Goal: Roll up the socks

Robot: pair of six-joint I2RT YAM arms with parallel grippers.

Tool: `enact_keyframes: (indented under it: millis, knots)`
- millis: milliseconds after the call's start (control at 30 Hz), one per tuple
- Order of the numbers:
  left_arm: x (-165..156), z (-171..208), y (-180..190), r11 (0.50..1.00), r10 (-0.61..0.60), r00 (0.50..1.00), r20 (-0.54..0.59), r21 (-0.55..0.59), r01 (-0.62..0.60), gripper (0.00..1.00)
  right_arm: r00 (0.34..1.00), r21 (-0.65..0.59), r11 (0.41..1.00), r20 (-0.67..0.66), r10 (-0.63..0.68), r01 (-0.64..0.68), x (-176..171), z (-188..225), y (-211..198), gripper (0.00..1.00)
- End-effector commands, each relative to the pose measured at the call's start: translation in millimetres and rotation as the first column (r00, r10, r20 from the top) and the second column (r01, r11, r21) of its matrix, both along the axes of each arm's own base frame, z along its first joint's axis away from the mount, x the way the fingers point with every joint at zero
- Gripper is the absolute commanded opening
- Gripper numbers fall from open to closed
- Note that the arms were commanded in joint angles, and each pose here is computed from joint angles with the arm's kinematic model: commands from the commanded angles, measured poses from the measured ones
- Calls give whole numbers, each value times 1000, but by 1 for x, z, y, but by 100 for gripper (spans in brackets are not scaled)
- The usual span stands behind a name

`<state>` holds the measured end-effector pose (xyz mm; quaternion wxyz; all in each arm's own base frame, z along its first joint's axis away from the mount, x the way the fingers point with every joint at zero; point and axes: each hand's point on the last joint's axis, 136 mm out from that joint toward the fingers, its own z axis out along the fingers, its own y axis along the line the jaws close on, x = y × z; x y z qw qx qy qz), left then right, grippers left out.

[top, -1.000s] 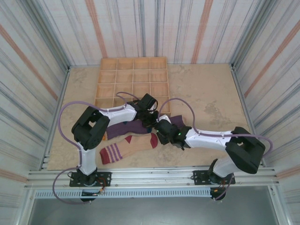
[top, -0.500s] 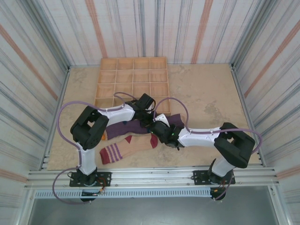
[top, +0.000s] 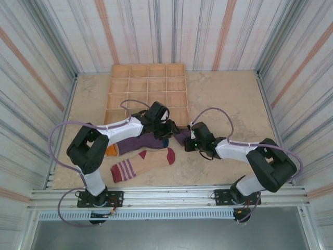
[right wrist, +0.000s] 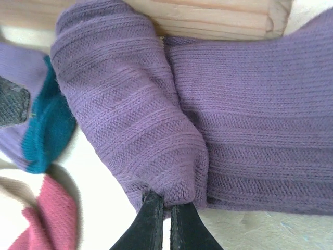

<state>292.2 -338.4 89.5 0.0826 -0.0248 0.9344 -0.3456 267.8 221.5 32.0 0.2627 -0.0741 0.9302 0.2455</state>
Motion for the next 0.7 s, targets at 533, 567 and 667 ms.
enact_keyframes:
  millis: [533, 567, 667]
  knots:
    - [2, -9, -28, 998, -62, 997, 38, 23, 61, 57, 851, 259, 919, -507, -132, 297, -22, -34, -35, 0]
    - [4, -11, -30, 998, -64, 997, 47, 24, 63, 58, 849, 258, 919, -511, -133, 299, -21, -33, -35, 0]
    - [8, -10, -39, 997, -76, 993, 90, 25, 74, 63, 846, 246, 920, -514, -143, 305, -19, -32, -36, 0]
